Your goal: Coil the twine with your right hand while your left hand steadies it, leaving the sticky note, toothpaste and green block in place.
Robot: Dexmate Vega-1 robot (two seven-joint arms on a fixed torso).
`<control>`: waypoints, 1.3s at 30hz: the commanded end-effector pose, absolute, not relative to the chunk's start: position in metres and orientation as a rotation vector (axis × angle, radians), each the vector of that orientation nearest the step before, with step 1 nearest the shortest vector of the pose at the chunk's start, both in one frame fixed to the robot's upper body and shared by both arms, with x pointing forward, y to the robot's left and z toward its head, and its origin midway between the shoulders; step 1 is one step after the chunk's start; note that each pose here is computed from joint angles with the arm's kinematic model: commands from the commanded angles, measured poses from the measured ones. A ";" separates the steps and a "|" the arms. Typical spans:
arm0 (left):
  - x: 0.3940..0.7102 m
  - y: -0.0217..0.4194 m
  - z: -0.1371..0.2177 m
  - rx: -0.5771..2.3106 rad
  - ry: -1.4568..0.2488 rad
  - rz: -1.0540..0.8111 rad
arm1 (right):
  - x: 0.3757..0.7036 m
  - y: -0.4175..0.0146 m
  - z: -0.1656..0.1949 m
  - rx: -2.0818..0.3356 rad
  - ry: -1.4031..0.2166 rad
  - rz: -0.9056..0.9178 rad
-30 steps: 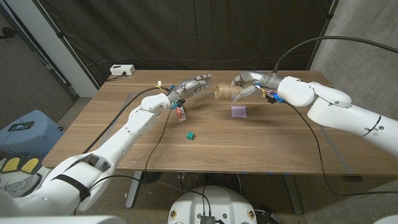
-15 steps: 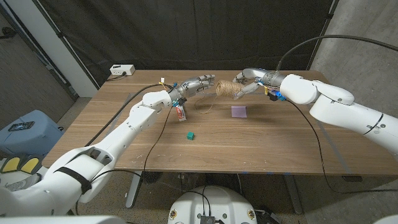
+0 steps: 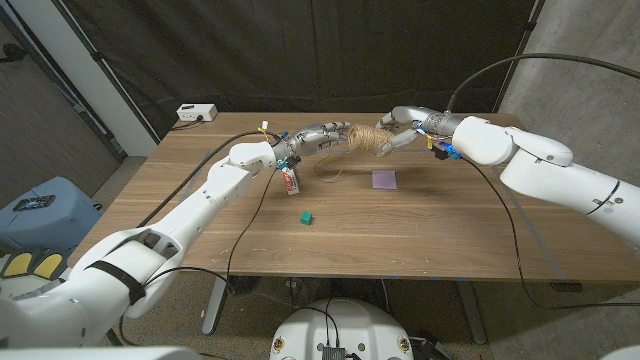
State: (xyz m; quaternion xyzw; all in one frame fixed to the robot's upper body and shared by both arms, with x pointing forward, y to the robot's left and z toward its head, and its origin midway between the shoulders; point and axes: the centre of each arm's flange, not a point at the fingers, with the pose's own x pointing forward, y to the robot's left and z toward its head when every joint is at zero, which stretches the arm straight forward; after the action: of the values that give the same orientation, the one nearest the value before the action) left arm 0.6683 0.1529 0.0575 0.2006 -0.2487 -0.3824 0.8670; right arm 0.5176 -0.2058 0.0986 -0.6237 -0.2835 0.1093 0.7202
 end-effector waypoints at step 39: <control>0.673 0.142 0.056 0.529 -0.451 -0.828 | 0.516 -0.208 0.119 -1.352 -0.658 0.209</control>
State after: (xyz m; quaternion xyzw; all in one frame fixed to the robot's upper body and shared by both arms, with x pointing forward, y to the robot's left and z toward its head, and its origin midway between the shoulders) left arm 0.6690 0.1443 0.0550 0.2444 -0.2202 -0.4029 0.8541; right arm 0.5160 -0.2093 0.1165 -0.6166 -0.2935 0.0907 0.7249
